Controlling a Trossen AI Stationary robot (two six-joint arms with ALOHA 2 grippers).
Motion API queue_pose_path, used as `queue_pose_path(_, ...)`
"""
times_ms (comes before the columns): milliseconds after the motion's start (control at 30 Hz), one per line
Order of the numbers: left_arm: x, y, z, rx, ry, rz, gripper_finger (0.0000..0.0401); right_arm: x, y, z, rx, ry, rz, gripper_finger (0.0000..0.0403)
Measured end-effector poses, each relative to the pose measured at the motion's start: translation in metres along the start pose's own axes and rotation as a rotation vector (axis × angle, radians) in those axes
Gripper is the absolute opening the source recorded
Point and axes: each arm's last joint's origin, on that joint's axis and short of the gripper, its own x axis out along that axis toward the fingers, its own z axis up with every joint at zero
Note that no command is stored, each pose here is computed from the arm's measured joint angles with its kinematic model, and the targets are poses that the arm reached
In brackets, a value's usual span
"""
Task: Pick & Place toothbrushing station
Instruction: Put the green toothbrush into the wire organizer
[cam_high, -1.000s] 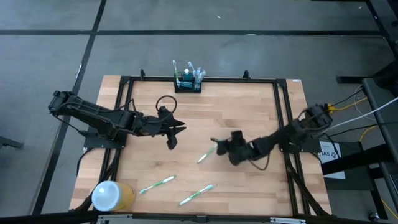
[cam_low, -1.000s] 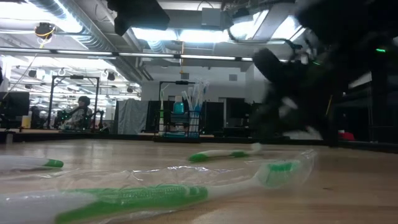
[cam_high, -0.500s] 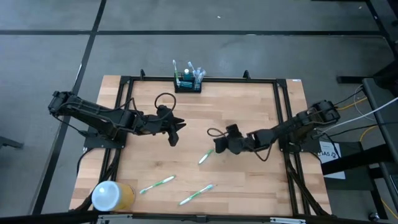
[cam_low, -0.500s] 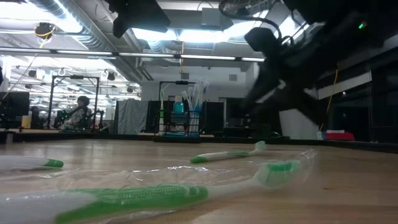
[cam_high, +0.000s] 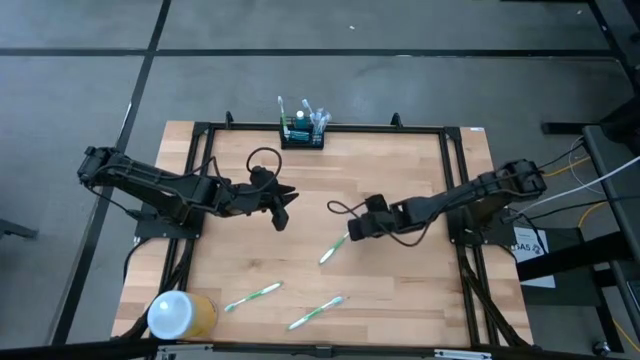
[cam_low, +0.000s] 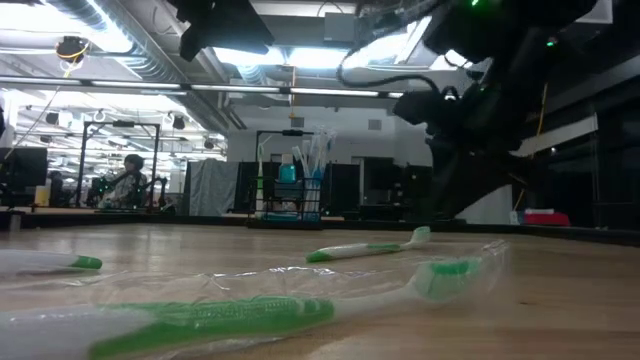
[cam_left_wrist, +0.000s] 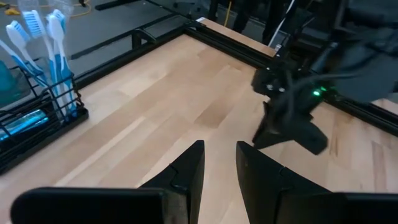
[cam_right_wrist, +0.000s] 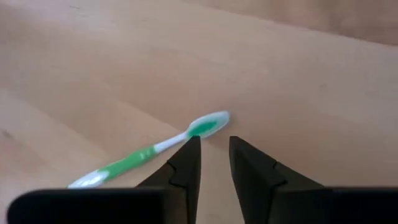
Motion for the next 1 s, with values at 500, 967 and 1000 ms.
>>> queue_pose_path(500,0.0,0.0,0.0,0.038,0.005,-0.008,0.0088,0.02,-0.003,0.01,0.072,0.113,-0.008,0.0109)
queue_pose_path(967,-0.005,0.001,0.003,0.045,-0.01,-0.018,0.0088,0.073,0.063,0.031,-0.069,0.092,0.07,0.011)
queue_pose_path(1000,-0.006,0.002,0.003,0.046,-0.008,-0.017,0.0088,0.076,0.068,0.034,-0.088,0.088,0.076,0.011)
